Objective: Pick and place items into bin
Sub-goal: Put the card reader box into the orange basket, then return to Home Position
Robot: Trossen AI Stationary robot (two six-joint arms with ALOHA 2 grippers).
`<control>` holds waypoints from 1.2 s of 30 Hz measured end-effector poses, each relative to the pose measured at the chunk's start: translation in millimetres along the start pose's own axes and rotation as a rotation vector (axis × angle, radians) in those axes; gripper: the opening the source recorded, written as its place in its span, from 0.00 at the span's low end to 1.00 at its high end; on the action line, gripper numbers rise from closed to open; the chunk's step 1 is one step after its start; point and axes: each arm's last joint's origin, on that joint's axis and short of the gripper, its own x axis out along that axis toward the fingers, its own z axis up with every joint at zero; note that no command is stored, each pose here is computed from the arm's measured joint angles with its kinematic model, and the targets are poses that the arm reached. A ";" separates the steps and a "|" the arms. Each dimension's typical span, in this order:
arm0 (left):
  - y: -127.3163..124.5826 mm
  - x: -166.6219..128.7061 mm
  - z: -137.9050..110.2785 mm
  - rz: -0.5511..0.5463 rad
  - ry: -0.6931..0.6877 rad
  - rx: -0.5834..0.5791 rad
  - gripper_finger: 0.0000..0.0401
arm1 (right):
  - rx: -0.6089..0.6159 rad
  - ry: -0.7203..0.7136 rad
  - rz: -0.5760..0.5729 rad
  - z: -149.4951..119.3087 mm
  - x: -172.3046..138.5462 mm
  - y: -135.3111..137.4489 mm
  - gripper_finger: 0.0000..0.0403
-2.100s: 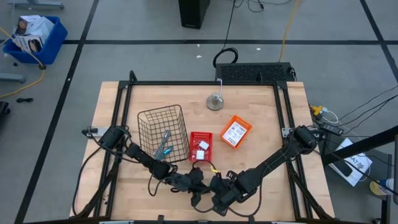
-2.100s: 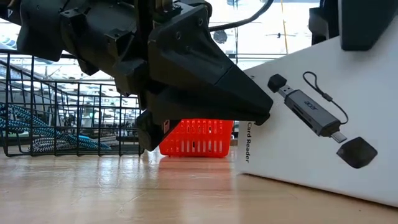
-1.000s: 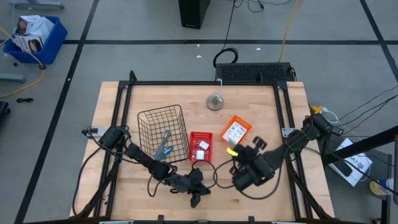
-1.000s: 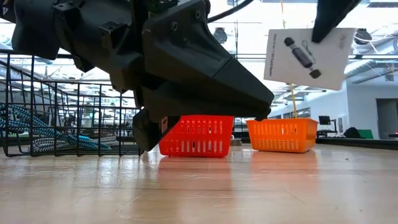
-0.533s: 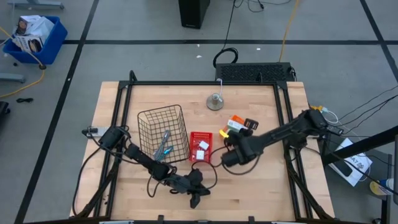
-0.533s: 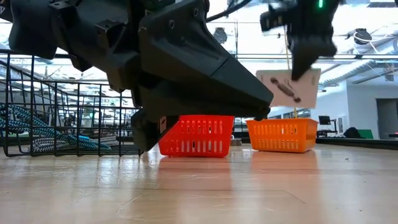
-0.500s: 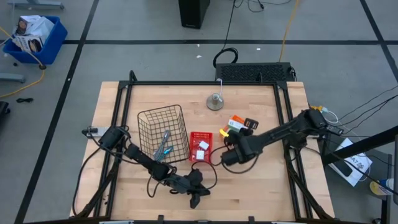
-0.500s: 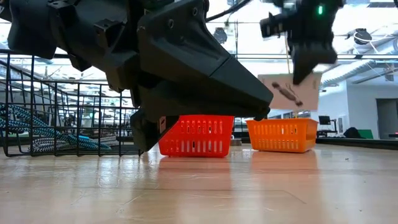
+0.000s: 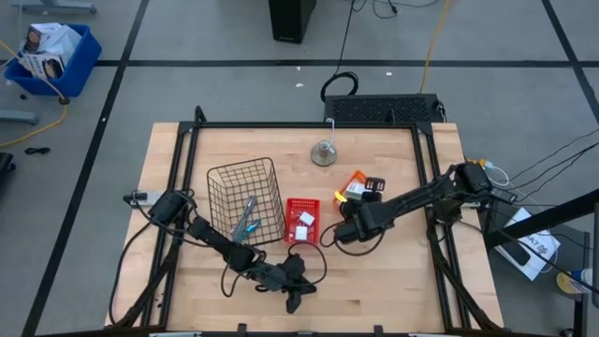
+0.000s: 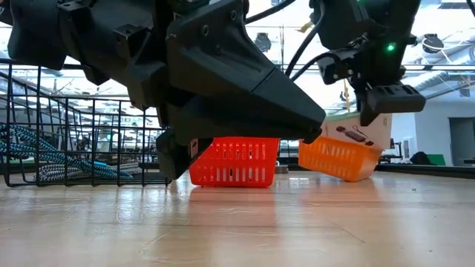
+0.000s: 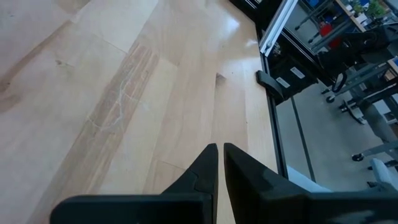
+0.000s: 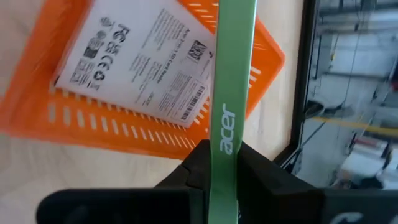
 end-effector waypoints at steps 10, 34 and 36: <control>0.1 0.0 0.1 0.001 -0.001 0.000 0.08 | -0.477 -0.086 0.002 -0.2 -8.9 12.5 0.09; 0.3 0.1 0.1 0.001 0.001 0.002 0.08 | -0.566 -0.134 -0.116 1.5 -10.8 11.9 0.45; 0.3 0.1 0.1 0.001 0.001 0.002 0.08 | -0.562 -0.120 -0.137 -3.3 -13.3 12.7 0.50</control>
